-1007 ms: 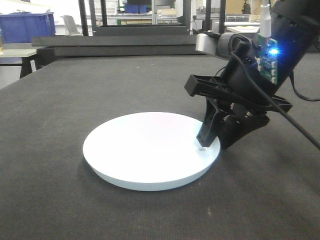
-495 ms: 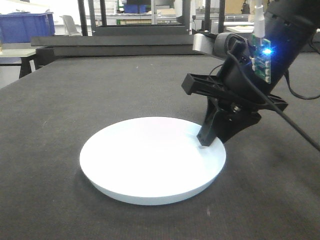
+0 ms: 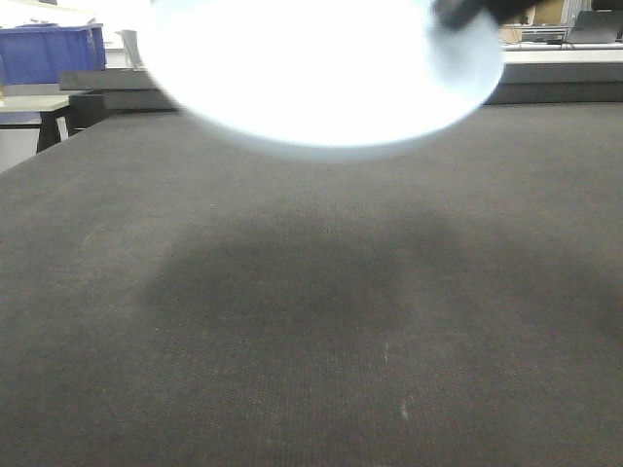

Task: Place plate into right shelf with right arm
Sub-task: 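Lift the plate up off the table with the right gripper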

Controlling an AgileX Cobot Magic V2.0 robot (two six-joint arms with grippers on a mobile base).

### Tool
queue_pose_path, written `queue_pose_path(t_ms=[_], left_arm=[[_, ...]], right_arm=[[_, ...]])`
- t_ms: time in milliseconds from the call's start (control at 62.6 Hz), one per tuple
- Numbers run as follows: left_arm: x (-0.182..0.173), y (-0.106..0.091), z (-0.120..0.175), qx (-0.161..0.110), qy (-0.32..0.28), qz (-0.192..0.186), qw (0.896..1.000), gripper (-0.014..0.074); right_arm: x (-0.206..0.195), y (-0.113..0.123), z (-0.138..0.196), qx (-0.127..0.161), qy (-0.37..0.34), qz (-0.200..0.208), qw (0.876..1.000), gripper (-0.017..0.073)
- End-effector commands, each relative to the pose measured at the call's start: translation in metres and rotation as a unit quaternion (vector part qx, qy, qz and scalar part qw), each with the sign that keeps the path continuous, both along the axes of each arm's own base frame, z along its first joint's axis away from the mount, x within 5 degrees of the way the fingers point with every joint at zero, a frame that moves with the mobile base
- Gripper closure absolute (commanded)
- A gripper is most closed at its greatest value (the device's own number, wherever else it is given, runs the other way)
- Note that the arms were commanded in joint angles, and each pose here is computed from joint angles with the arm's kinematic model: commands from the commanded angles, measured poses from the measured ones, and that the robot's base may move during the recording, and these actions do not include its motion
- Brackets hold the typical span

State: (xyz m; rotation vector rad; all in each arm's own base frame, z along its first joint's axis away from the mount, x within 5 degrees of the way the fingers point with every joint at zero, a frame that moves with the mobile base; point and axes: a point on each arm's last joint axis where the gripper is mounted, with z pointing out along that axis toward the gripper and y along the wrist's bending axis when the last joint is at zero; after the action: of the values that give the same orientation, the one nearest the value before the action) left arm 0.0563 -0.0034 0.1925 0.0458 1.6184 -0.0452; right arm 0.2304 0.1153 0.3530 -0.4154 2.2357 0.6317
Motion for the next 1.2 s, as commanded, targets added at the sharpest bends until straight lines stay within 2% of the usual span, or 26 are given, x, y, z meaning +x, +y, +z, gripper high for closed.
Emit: queue_pose_path(t_ms=[0, 160, 256, 352, 416, 591, 719, 863, 943, 1087, 1183], left_arm=[[0.0, 0.0, 0.005, -0.007, -0.04, 0.002, 0.999, 0.064], [0.0, 0.0, 0.005, -0.007, -0.04, 0.002, 0.999, 0.064], [0.0, 0.0, 0.005, -0.007, -0.04, 0.002, 0.999, 0.064], [0.0, 0.0, 0.005, -0.007, -0.04, 0.002, 0.999, 0.064], [0.0, 0.0, 0.005, -0.007, -0.04, 0.002, 0.999, 0.064], [0.0, 0.0, 0.005, -0.007, -0.04, 0.002, 0.999, 0.064], [0.0, 0.0, 0.005, -0.007, -0.04, 0.002, 0.999, 0.064], [0.0, 0.0, 0.005, -0.007, -0.04, 0.002, 0.999, 0.064], [0.0, 0.0, 0.005, -0.007, -0.04, 0.002, 0.999, 0.064], [0.0, 0.0, 0.005, -0.007, -0.04, 0.002, 0.999, 0.064], [0.0, 0.0, 0.005, -0.007, -0.04, 0.002, 0.999, 0.064]], right_arm=[[-0.029, -0.015, 0.039, 0.042, -0.101, -0.024, 0.994, 0.0503], [-0.081, -0.039, 0.053, 0.081, -0.202, -0.058, 0.974, 0.0503], [-0.113, -0.056, 0.056, 0.112, -0.274, -0.087, 0.951, 0.0503], [-0.138, -0.07, 0.052, 0.131, -0.329, -0.11, 0.929, 0.0503], [-0.155, -0.079, 0.046, 0.127, -0.372, -0.121, 0.912, 0.0503], [-0.183, -0.094, 0.026, 0.083, -0.456, -0.134, 0.876, 0.0503], [-0.19, -0.099, 0.012, 0.065, -0.48, -0.138, 0.864, 0.0503], [-0.184, -0.098, -0.003, 0.049, -0.479, -0.141, 0.865, 0.0503], [-0.181, -0.098, -0.011, 0.047, -0.483, -0.146, 0.862, 0.0503], [-0.177, -0.099, -0.019, 0.055, -0.502, -0.164, 0.848, 0.0503], [-0.176, -0.099, -0.02, 0.055, -0.502, -0.164, 0.847, 0.0503]])
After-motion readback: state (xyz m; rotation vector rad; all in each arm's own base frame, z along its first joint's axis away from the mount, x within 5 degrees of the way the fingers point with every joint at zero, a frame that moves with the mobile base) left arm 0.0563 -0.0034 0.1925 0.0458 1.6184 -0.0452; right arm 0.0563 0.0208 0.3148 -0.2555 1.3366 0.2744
